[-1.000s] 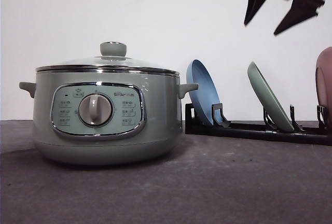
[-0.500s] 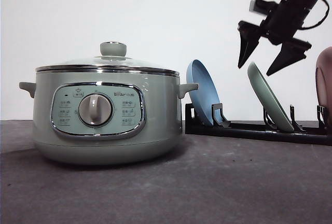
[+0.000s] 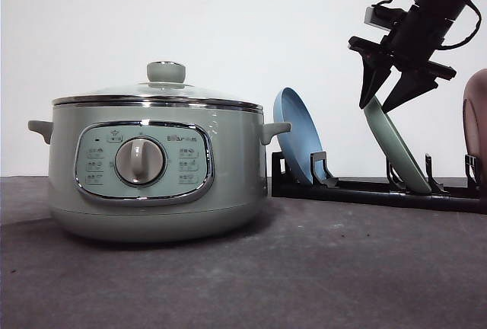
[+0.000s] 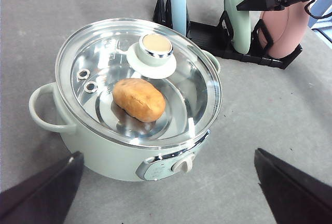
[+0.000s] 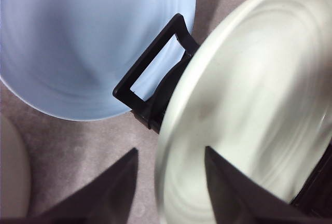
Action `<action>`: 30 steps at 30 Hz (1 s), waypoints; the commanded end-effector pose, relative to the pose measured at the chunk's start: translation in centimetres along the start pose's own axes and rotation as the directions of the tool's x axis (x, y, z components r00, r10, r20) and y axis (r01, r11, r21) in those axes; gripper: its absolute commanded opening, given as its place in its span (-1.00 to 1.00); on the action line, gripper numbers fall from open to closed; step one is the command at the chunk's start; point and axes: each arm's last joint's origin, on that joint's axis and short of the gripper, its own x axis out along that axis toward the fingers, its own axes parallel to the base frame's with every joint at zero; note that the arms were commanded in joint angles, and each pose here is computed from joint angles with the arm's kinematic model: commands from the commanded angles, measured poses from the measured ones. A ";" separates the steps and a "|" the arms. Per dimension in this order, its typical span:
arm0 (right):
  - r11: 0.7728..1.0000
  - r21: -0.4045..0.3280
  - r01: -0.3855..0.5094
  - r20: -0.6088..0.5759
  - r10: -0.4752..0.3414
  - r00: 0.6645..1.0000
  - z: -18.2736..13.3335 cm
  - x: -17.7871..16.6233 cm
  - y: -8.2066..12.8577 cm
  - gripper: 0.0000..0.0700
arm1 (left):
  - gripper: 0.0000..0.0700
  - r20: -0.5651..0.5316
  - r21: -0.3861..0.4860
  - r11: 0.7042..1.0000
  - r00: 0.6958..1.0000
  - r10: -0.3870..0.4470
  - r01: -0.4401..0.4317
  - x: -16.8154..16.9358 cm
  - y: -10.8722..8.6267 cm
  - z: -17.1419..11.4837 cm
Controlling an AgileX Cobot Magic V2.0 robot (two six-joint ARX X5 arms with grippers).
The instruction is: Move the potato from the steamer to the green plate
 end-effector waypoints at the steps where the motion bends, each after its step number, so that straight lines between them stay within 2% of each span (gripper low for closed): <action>1: 1.000 0.006 -0.005 0.003 0.005 1.000 0.3 0.6 0.0 -0.61 | 0.92 0.024 0.019 1.000 1.000 -0.008 0.008 -0.4 -0.2 0.6; 3: 1.000 0.006 -0.005 0.003 0.005 1.000 0.3 0.6 0.0 -0.84 | 0.92 0.024 0.019 1.000 1.000 -0.008 0.008 -0.4 -0.2 0.6; 5: 1.000 0.006 -0.005 0.003 0.005 1.000 0.3 0.6 0.0 -0.97 | 0.92 0.024 0.019 1.000 1.000 -0.008 0.008 -0.4 -0.2 0.6; 16: 1.000 -0.006 -0.015 0.042 0.015 0.999 0.8 -0.7 0.5 -0.97 | 0.92 0.024 0.020 1.000 1.000 -0.008 0.008 -0.4 -0.2 0.6; 20: 0.998 -0.033 -0.049 0.114 0.053 0.992 1.6 -2.9 1.3 -0.98 | 0.92 0.024 0.020 1.000 1.000 -0.008 0.008 -0.4 -0.2 0.6; 30: 0.989 -0.128 -0.069 0.271 0.102 0.957 2.4 -10.0 4.6 -0.98 | 0.92 0.025 0.020 1.000 1.000 -0.008 0.008 -0.4 -0.2 0.6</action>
